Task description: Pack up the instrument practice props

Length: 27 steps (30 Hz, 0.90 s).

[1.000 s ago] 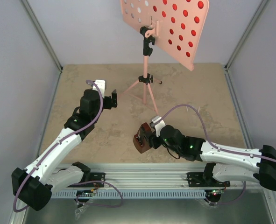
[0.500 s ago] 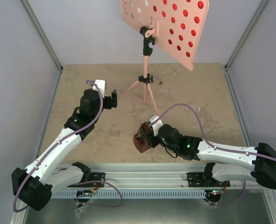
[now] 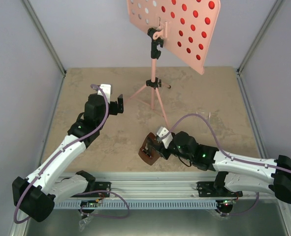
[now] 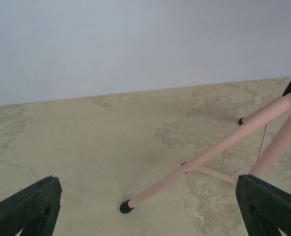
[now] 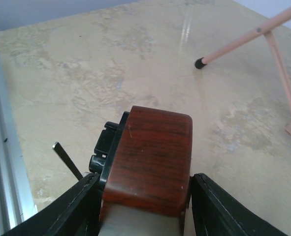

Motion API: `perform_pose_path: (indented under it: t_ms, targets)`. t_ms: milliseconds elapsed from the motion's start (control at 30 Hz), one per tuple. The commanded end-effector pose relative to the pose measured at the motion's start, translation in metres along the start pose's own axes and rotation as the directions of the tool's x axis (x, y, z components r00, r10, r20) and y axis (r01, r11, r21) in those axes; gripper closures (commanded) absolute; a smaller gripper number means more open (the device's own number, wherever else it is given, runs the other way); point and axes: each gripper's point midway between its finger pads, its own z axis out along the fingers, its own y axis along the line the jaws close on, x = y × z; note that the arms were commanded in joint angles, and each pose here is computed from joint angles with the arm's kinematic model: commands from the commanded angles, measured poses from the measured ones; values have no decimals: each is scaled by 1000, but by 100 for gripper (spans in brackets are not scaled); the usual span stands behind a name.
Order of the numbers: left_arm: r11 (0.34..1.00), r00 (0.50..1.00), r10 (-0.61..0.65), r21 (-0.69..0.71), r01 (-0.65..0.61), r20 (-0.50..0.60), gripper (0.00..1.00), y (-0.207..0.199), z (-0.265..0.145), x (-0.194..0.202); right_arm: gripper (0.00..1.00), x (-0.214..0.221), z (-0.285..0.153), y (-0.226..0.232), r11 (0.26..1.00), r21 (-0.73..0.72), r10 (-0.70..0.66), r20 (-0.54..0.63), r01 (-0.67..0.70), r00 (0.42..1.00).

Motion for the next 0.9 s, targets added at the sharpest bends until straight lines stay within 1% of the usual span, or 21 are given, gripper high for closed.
perform_pose_path:
  t_ms: [0, 100, 167, 233, 400, 500, 667, 867]
  targets:
    - [1000, 1000, -4, -2, 4, 20, 1, 1, -1, -3, 49, 0, -1, 18, 992, -105, -62, 21, 64, 998]
    - [1000, 1000, -5, -2, 5, 20, 1, 2, -1, -3, 47, -4, -4, 13, 995, -80, -54, 31, 56, 998]
    - [1000, 1000, -3, -5, 3, 18, 1, 2, -1, -3, 43, -7, -9, 10, 997, -61, -46, 43, 48, 998]
    - [1000, 1000, -4, -6, 4, 21, 1, 2, -2, -3, 35, -12, -17, 6, 998, -42, -32, 65, 35, 997]
    - [1000, 1000, -2, -6, 3, 20, 0, 2, -2, -3, 12, -14, -37, -3, 999, -24, 32, 132, -29, 991]
    - [1000, 1000, 0, -4, 0, 19, 1, 2, -1, -3, 3, -16, -47, 2, 996, -67, 76, 187, -65, 979]
    - [1000, 1000, 0, -5, 0, 18, 0, 2, 0, -2, 2, -26, -58, 9, 988, -127, 118, 279, -85, 953]
    - [1000, 1000, 8, 26, -9, 24, 0, -3, -1, -2, 2, -39, -61, 14, 993, -106, 87, 347, -54, 934]
